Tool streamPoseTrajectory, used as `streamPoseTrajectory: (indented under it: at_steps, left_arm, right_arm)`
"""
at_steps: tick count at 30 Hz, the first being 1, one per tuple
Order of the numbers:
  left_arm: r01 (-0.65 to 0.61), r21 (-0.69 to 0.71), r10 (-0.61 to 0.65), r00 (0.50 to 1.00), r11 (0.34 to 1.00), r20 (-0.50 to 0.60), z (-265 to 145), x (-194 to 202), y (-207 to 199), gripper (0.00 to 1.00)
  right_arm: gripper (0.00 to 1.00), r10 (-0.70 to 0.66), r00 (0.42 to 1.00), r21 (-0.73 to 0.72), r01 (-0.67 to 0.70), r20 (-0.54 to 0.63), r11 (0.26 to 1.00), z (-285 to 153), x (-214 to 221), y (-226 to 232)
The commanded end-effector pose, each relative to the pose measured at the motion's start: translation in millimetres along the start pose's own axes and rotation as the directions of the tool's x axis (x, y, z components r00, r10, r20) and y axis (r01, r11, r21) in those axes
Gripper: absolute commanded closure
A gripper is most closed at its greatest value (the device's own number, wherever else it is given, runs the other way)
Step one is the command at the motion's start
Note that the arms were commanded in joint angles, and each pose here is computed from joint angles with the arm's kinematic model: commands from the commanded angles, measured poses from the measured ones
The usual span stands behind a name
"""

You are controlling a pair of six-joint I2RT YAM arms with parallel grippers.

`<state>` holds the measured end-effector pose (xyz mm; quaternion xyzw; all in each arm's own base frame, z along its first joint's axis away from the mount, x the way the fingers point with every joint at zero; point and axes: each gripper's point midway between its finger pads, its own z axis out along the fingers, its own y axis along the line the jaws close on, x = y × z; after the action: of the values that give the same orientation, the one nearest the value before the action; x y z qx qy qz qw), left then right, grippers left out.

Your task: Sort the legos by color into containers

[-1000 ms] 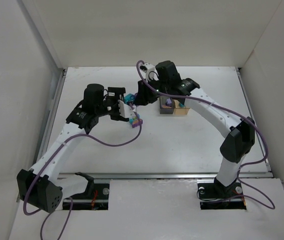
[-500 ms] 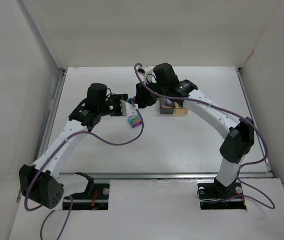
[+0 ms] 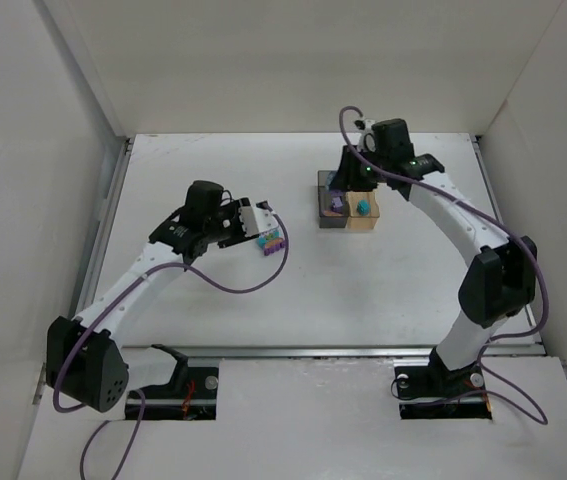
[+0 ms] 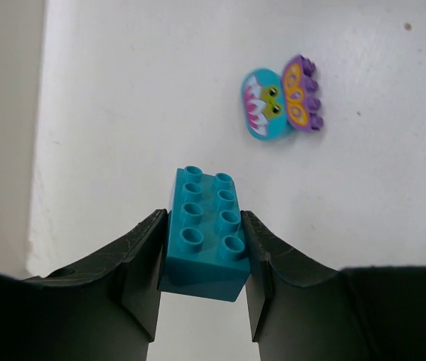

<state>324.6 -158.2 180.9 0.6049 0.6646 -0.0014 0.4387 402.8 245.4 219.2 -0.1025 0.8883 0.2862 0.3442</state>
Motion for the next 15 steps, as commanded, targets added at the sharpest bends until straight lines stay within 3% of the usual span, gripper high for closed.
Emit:
streamPoseTrajectory:
  at_steps: [1,5,10,11,14,15]
  left_arm:
    - [0.088,-0.035,-0.087,0.996,0.996,0.017,-0.6,-2.6,1.7,1.00]
    - [0.195,-0.013,-0.193,0.978,0.981,0.075,1.6,-20.5,5.4,1.00]
    - [0.270,0.002,-0.268,0.955,0.963,0.128,2.7,-40.8,21.0,1.00]
    - [0.288,-0.001,-0.286,0.951,0.958,0.122,5.2,-38.6,24.6,1.00]
    - [0.310,0.003,-0.308,0.942,0.951,0.136,12.2,-46.9,35.0,1.00]
    - [0.321,0.003,-0.318,0.938,0.947,0.139,15.9,-50.2,40.6,1.00]
  right_arm:
    - [1.00,-0.005,0.994,0.137,-0.010,0.111,0.991,-7.8,-25.2,-28.9]
    - [0.98,0.010,0.998,0.202,-0.023,0.063,0.979,26.1,-18.9,-56.7]
    - [0.65,0.007,0.998,0.250,-0.021,0.059,0.968,50.5,-34.1,-79.8]
    - [0.48,0.002,0.998,0.247,-0.020,0.070,0.969,51.1,-42.1,-77.7]
    - [0.32,-0.013,0.998,0.251,-0.001,0.055,0.968,58.2,-43.2,-81.1]
    - [0.31,-0.027,0.998,0.249,0.011,0.062,0.968,56.8,-47.4,-79.7]
